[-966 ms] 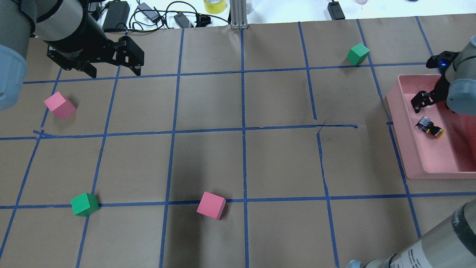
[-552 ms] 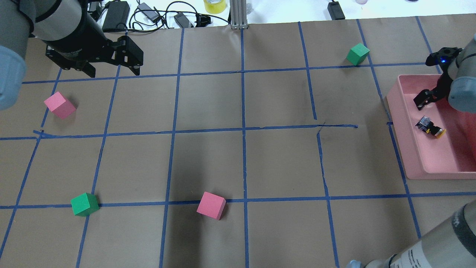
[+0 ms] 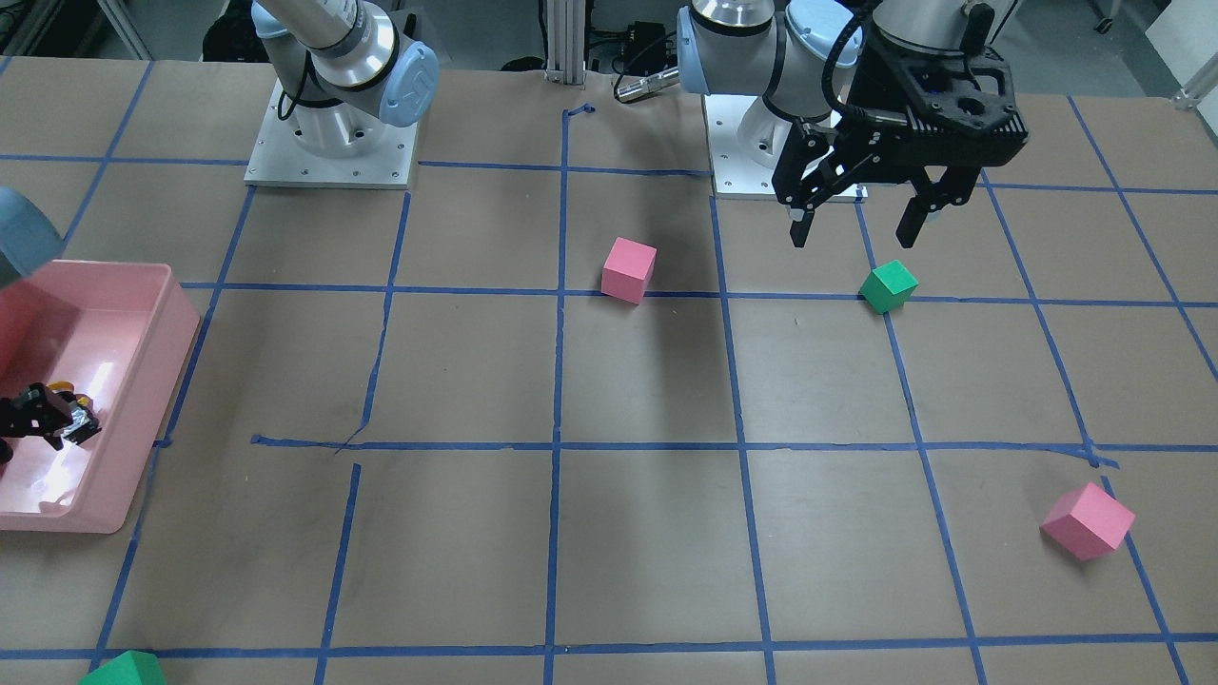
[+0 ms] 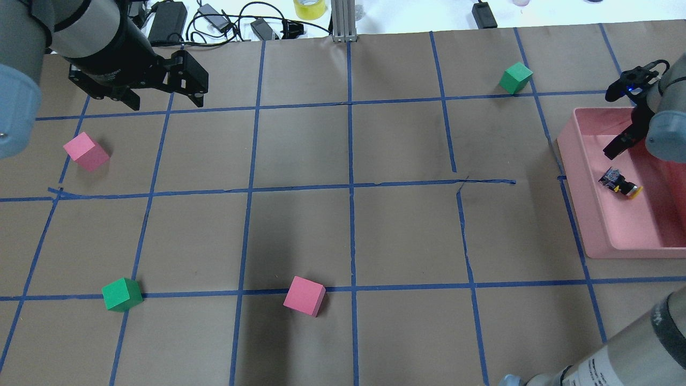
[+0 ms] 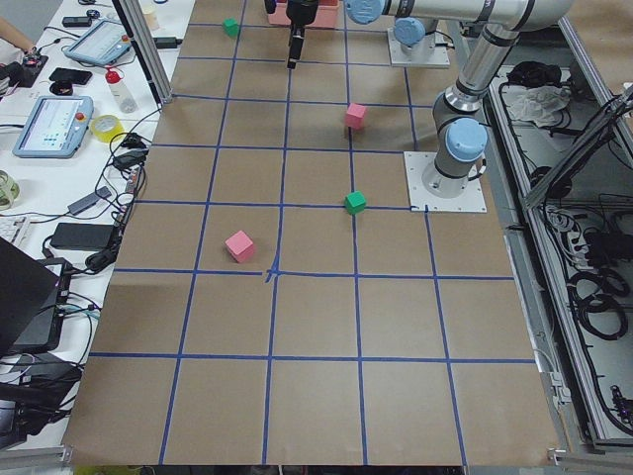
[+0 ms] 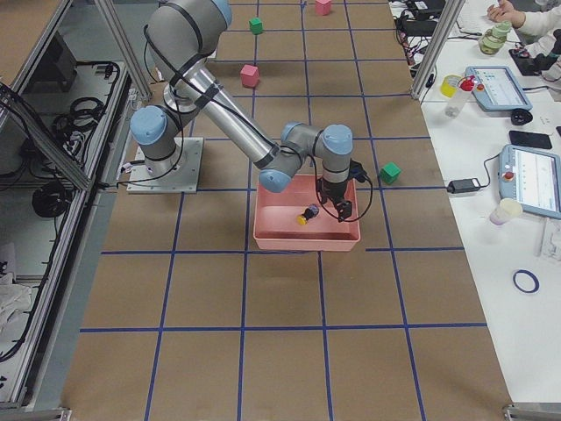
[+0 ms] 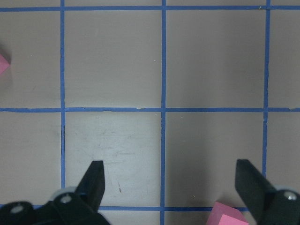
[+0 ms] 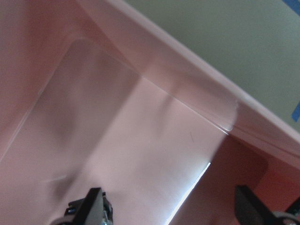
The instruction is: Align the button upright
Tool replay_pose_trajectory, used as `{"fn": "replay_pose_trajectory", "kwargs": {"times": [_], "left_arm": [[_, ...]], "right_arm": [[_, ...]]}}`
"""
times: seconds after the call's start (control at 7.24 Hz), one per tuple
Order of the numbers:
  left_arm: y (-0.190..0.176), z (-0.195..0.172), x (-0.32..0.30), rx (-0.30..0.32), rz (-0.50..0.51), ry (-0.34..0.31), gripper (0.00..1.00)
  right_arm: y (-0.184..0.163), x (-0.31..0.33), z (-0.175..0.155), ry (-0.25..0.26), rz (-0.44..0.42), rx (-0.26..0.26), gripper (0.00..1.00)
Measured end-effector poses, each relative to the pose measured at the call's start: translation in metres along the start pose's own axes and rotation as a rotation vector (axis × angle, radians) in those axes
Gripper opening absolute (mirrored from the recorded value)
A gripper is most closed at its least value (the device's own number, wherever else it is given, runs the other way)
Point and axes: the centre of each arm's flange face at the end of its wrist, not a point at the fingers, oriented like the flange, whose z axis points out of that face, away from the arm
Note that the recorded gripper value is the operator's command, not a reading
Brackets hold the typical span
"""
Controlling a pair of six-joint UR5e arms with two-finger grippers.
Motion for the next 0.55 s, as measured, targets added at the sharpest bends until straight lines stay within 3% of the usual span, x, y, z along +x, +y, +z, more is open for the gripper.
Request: {"fn": "replay_pose_trajectory", "kwargs": {"times": [0.55], "left_arm": [[-0.0011, 0.0014, -0.0005, 0.0, -0.001, -0.001, 1.0]], "right_arm": [[-0.0002, 0.0011, 0.0004, 0.005, -0.093, 0.001, 1.0]]}}
